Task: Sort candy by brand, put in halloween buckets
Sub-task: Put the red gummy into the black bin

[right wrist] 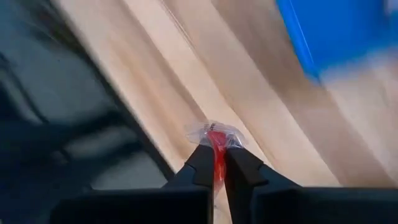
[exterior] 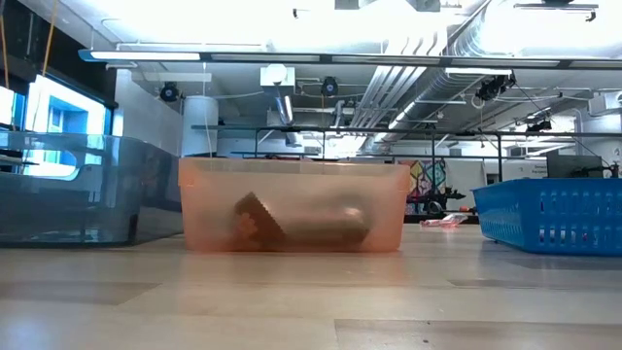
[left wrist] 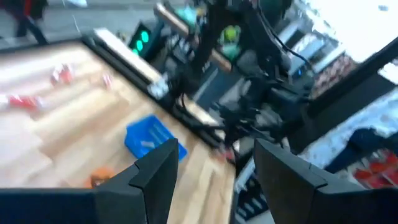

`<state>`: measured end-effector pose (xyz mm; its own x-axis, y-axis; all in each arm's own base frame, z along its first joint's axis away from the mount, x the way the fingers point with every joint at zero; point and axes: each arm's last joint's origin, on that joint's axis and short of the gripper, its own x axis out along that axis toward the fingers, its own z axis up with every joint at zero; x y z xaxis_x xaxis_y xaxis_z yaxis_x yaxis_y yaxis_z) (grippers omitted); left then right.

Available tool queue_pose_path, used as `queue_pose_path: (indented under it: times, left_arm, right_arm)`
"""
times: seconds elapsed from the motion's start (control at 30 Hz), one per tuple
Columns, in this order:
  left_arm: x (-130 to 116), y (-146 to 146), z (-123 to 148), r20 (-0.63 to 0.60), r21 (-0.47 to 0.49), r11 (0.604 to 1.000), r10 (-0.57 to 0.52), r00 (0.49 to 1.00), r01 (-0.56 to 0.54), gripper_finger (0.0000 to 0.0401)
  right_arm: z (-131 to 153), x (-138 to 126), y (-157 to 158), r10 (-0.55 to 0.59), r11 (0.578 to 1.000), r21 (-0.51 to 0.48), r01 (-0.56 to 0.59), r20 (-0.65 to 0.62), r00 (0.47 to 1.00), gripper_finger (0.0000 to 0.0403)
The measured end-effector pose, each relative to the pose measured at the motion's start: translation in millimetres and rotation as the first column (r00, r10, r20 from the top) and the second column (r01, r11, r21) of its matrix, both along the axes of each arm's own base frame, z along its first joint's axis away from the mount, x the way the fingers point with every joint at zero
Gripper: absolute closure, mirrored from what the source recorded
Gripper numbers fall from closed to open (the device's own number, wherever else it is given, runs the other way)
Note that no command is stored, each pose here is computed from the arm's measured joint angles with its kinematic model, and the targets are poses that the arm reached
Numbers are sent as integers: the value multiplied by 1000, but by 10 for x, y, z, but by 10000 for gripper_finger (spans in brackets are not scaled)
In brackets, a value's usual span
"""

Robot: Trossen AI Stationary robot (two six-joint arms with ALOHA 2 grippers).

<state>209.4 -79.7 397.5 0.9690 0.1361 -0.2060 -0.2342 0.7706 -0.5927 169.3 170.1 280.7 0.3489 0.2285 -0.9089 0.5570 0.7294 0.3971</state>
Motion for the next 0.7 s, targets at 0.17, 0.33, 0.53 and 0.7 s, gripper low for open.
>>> queue_pose_path:
  times: [0.17,0.33,0.53,0.7]
  left_arm:
    - [-169,104,121,53,62,994,81,995,-84,201]
    - [-202,127,139,61,76,991,110,992,-114,201]
    - [-199,125,138,58,95,990,103,993,-108,201]
    - [-229,139,167,75,84,990,104,992,-110,201]
  right_arm:
    - [316,498,-190,-67,990,-93,106,353,933,398]
    - [127,1310,-349,23,984,-159,81,560,828,400]
    - [-313,2155,-577,52,979,-165,123,775,630,400]
    - [-694,2559,-842,-39,973,-88,214,848,528,400]
